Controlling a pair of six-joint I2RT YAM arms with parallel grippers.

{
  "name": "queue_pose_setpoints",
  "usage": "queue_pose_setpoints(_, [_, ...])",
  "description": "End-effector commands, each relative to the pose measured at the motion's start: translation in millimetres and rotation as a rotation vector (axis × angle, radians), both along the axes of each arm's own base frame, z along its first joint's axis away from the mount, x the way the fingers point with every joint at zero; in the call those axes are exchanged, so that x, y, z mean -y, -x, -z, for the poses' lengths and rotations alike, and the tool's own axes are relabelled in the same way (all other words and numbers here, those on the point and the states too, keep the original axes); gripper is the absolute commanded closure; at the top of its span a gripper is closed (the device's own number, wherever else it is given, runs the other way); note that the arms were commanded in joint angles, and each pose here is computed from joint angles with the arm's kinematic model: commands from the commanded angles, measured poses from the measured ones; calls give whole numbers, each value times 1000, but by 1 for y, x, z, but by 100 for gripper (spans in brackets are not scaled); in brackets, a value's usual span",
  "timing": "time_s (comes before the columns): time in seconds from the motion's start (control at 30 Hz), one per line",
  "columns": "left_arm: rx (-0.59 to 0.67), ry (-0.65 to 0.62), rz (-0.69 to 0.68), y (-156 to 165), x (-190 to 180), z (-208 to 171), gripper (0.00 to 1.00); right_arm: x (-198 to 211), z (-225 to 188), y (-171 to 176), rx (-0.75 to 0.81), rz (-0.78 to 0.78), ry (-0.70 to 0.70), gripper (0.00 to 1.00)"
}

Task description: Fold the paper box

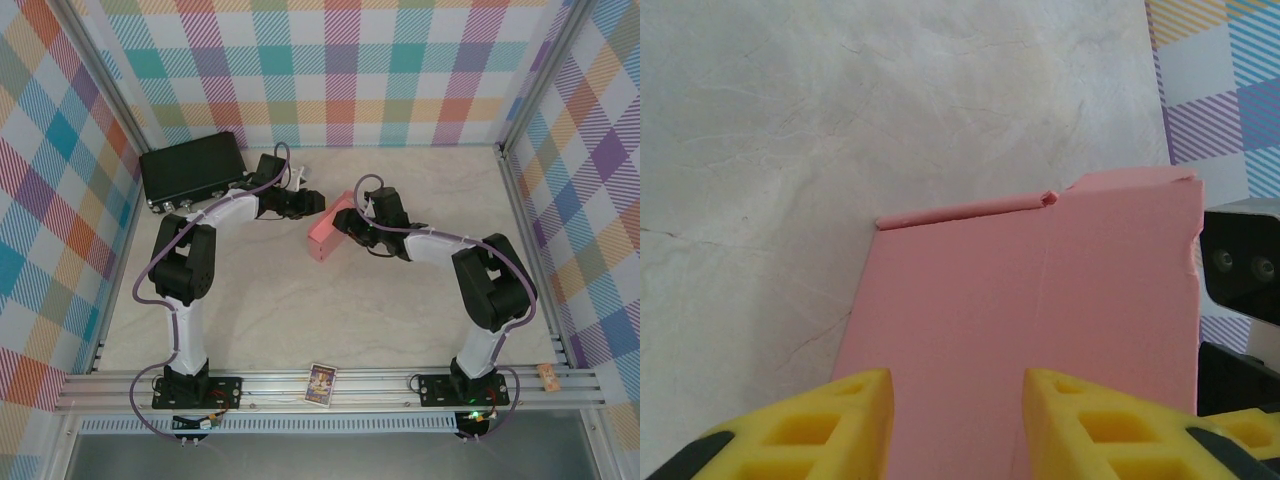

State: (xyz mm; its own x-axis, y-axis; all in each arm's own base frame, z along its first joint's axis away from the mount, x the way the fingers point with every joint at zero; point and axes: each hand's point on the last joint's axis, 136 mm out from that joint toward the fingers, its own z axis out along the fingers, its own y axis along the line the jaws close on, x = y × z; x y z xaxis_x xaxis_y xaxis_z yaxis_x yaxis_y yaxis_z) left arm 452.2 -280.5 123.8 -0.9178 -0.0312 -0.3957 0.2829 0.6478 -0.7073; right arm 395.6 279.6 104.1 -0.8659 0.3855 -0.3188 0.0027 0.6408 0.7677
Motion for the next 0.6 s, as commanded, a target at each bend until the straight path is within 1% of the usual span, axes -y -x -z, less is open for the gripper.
queue_pose_setpoints(0.0, [39,8,24,2,-2,-21,60,12,30,7,-92,56,85,52])
queue_pose_setpoints(0.17, [101,-12,2,-1,-7,-39,56,7,28,7,-87,33,74,53])
queue_pose_setpoints(0.2, [91,-34,-6,2,-11,-39,55,6,24,7,-78,28,68,53])
queue_pose_setpoints(0.27, [125,-65,-31,0,-17,-48,52,6,15,5,-52,22,63,51])
queue_pose_setpoints(0.47, [223,-149,-100,-5,-36,-74,39,6,-14,2,2,8,77,45])
queue_pose_setpoints(0.57, [252,-178,-71,1,-33,-82,31,12,-25,2,28,14,106,43])
